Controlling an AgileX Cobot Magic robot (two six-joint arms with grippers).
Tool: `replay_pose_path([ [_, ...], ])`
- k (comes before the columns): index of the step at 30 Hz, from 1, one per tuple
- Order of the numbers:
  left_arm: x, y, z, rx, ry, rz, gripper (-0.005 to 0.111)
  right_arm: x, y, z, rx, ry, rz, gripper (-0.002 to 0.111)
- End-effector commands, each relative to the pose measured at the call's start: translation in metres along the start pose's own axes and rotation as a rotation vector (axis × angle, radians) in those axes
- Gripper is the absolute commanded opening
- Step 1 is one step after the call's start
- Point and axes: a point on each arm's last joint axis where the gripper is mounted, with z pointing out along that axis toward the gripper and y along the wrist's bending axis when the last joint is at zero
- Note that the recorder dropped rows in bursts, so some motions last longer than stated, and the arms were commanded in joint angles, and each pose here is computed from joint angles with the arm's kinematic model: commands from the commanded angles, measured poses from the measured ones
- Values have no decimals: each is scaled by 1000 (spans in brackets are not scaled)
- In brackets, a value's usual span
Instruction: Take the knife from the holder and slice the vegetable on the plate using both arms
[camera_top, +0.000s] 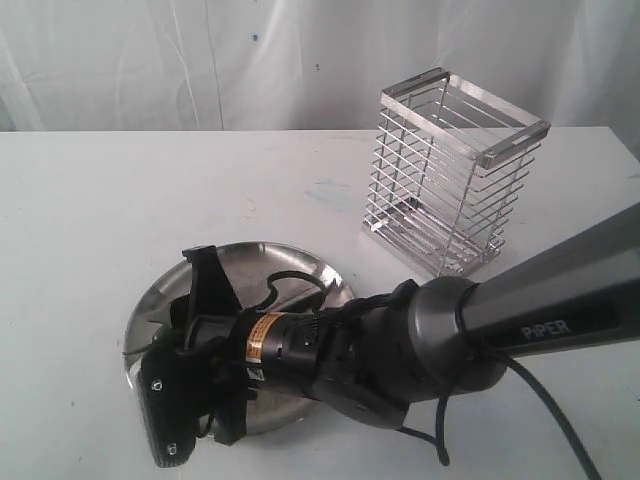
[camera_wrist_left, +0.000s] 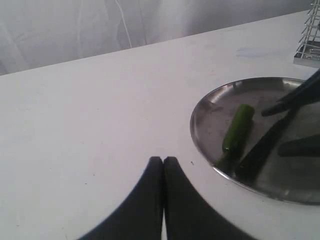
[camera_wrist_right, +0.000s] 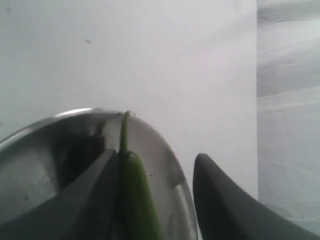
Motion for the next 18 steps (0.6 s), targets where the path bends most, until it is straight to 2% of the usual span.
replay_pose_path([
  [1,1,0,0,6,-1,-7,0,-7,-25,-11,170,-45,251,46],
  [2,1,0,0,6,-1,-7,0,-8,-33,-14,227,-50,376,46],
  [6,1,0,0,6,-1,-7,0,2,-77,-49,563,-29,1076,46],
  [7,1,0,0,6,-1,-7,0,6,-85,-61,634,-3,1221,45],
  [8,1,0,0,6,-1,-7,0,6,-89,-69,658,23,1308,45],
  [10,1,0,0,6,-1,-7,0,-1,-95,-87,588,75,1381,42],
  [12,1,0,0,6,-1,-7,0,-16,-97,-98,421,85,1364,40],
  [15,1,0,0,6,-1,-7,0,-40,-98,-112,160,69,1433,38],
  [18,1,0,0,6,-1,-7,0,-50,-106,-116,30,62,1511,38],
])
